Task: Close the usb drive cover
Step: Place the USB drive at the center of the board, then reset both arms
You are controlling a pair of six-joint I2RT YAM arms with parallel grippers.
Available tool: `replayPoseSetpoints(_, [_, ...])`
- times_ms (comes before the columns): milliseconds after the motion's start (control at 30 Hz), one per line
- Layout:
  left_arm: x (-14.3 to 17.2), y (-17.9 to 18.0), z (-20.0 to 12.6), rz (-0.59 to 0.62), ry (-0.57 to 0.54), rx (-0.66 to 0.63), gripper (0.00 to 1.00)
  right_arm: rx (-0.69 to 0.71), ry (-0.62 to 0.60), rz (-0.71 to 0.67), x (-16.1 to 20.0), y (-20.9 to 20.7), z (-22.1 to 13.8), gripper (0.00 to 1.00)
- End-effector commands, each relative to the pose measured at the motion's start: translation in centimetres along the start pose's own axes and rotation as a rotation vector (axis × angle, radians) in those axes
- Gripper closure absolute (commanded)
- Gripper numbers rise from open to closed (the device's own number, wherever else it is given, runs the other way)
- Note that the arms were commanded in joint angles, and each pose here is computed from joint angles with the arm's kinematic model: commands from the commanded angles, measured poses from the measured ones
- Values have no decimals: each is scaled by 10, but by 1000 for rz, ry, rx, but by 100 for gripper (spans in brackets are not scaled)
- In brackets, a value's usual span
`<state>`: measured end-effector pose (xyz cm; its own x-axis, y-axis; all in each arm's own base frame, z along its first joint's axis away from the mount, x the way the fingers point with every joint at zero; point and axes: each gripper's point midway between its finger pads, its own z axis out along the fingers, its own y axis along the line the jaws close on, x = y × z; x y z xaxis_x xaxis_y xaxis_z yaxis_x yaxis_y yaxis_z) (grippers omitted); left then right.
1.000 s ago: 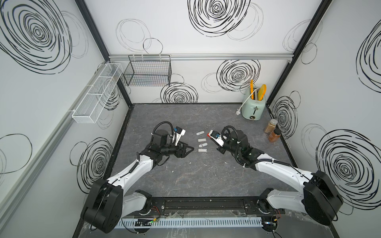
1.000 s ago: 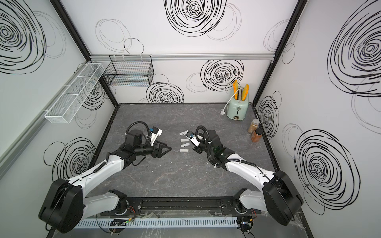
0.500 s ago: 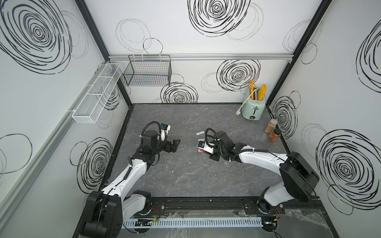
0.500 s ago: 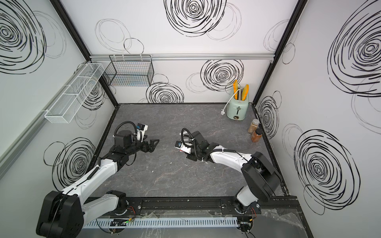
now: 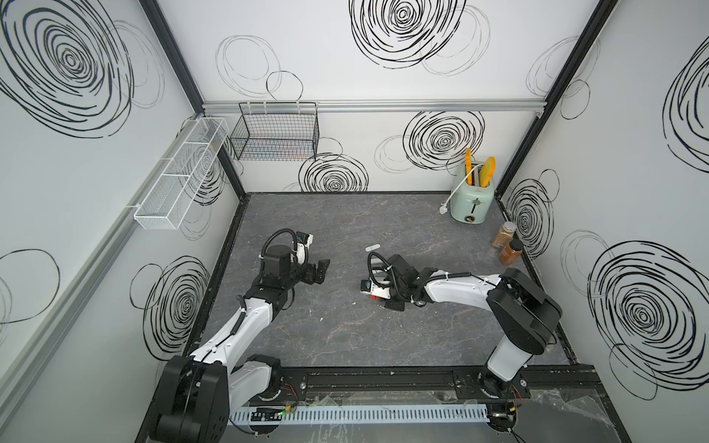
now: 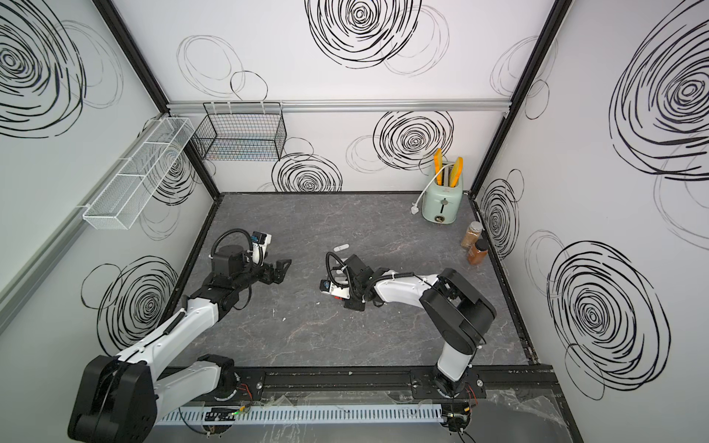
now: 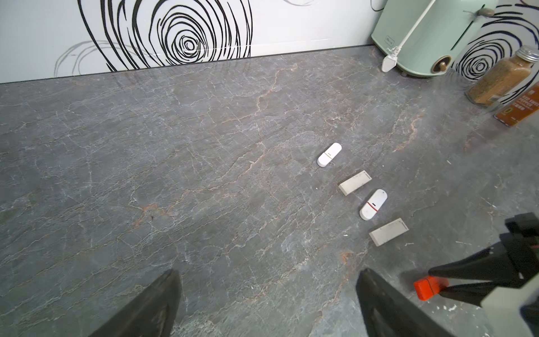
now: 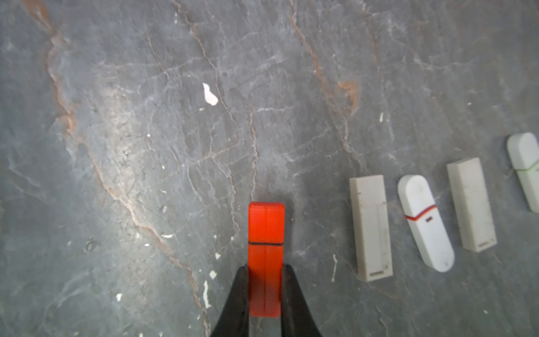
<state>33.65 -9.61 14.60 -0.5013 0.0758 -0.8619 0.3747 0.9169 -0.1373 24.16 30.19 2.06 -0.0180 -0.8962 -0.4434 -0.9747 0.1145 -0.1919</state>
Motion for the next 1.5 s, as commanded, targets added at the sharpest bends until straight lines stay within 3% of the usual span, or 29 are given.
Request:
replayPoseSetpoints(0, [-9,3,-3,34,-52,-10,2,-38,49,-41,8,10,10,95])
replayPoseSetpoints(100, [-10,6,-3,32,-38,-26,2,-56,101,-36,13,12,16,86])
replayPoseSetpoints(333, [-22,19,-5,26,-42,-105,2,-18,57,-38,2,6,0,64])
replayPoseSetpoints(633, [-29,40,4,47,-62,-198,2,164,-211,55,-28,-33,-72,41])
replayPoseSetpoints(900, [-20,65,19,90,-157,-215,2,392,-396,228,-22,-78,-123,18])
replayPoseSetpoints(967, [-19,71,20,96,-186,-240,2,443,-419,306,-15,-94,-133,14])
replayPoseSetpoints(1000, [-19,72,20,96,-209,-242,2,466,-434,351,-9,-101,-138,0])
replayPoseSetpoints(1300, [-26,80,16,60,-366,-265,2,787,-557,746,83,-161,-191,1])
replayPoseSetpoints(1467, [-21,91,12,20,-381,-325,2,937,-608,931,146,-174,-207,1])
